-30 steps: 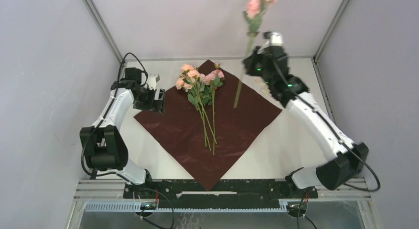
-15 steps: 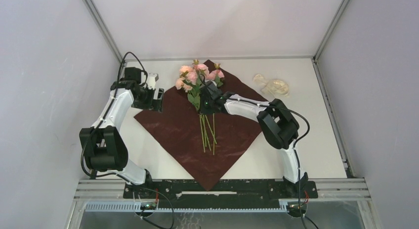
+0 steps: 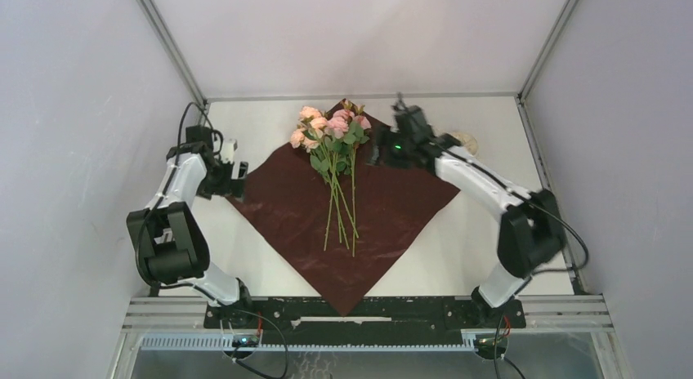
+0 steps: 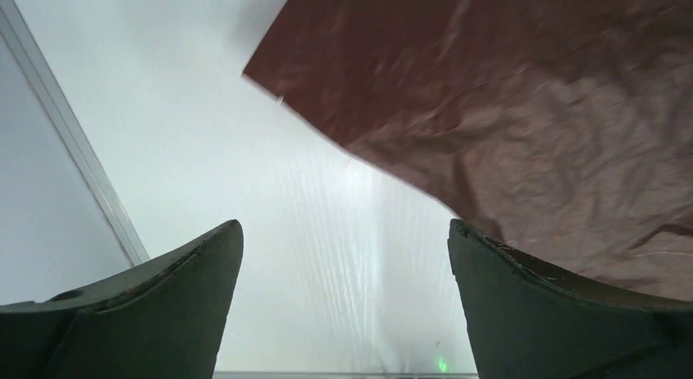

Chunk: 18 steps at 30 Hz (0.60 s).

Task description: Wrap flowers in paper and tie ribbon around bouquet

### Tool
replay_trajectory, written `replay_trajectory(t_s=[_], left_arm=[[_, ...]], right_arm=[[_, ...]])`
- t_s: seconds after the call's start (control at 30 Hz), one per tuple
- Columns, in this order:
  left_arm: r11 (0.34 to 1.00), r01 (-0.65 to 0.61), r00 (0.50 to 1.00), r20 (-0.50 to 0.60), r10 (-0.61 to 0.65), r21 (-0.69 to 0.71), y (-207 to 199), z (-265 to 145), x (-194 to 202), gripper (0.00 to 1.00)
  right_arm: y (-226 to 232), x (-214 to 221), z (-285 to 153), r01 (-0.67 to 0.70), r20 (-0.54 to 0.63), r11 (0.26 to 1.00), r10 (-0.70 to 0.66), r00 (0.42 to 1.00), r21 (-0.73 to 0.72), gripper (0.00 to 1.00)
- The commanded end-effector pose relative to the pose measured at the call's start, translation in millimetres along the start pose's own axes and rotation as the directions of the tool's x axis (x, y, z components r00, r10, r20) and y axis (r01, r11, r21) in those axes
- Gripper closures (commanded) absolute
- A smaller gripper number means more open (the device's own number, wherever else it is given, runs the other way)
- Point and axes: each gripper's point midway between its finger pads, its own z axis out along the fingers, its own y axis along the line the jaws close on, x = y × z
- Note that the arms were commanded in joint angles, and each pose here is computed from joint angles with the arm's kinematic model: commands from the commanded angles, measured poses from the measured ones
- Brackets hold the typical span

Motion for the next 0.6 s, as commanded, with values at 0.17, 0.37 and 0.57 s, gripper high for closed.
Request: replay_trajectory(t_s=[0.17, 0.37, 0.57], left_arm=[[0.996, -0.021, 0.988, -0.150, 0.034, 0.086, -15, 21, 69, 0.00], [0.990, -0.094, 0.978, -0.177, 0.112, 0.110, -25, 32, 82, 0.00], [0.992, -0.128, 0.970, -0.205, 0.126, 0.005, -11, 54, 62, 0.04]], right_arm=[[-162, 95, -53, -0.293, -0.094, 0.923, 0.325, 0.941, 0.249, 0.24], [-174, 134, -58, -0.358, -0.135, 0.898, 0.400, 0.907, 0.255, 0.24], [-174, 139, -28, -0.388, -0.154, 0.903, 0.417, 0.896, 0.187, 0.38]])
